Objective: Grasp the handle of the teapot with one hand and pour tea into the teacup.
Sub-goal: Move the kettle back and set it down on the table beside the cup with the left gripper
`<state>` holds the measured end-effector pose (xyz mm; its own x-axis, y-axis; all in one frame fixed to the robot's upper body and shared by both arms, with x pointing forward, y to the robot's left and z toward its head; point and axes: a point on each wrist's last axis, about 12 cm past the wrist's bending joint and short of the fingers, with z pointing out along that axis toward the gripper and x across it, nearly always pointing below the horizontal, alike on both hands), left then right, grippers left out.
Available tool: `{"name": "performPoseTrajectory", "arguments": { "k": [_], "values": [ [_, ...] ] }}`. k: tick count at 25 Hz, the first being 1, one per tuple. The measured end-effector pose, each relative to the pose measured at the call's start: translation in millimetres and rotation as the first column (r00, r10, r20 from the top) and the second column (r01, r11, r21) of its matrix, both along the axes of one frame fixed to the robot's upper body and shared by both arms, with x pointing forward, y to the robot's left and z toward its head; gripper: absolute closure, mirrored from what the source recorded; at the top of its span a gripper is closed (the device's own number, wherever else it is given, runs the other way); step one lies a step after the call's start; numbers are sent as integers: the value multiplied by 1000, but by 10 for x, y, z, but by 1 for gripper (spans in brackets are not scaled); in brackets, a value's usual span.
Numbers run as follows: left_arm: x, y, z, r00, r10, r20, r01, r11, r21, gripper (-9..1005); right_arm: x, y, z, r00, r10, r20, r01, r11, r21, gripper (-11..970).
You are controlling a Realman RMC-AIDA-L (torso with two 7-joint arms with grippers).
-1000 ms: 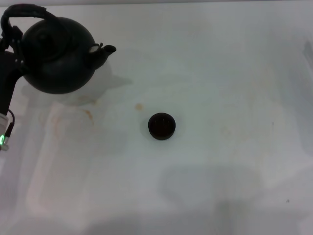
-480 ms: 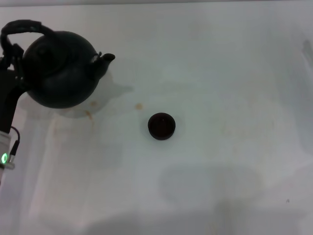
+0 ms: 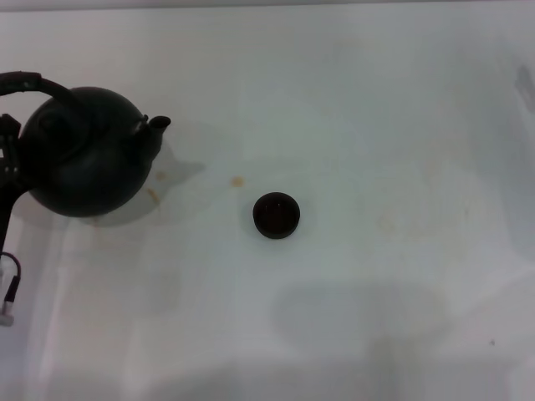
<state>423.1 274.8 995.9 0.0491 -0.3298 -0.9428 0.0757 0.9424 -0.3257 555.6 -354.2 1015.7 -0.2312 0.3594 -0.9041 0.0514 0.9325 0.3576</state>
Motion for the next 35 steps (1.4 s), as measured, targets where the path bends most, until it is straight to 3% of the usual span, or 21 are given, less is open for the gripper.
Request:
{"name": "performPoseTrajectory", "arguments": {
  "k": [6,35],
  "values": [
    [9,-14,-25,999,-40,-23,41,999,17,888,9,10,1,1000,4,-2,-4,1000,-4,134],
    [-1,-1,-125,994,-25,-105,27,999,26,871,-19,-34,-10,1000,-10,-5,10,1000,-8,135]
  ]
}}
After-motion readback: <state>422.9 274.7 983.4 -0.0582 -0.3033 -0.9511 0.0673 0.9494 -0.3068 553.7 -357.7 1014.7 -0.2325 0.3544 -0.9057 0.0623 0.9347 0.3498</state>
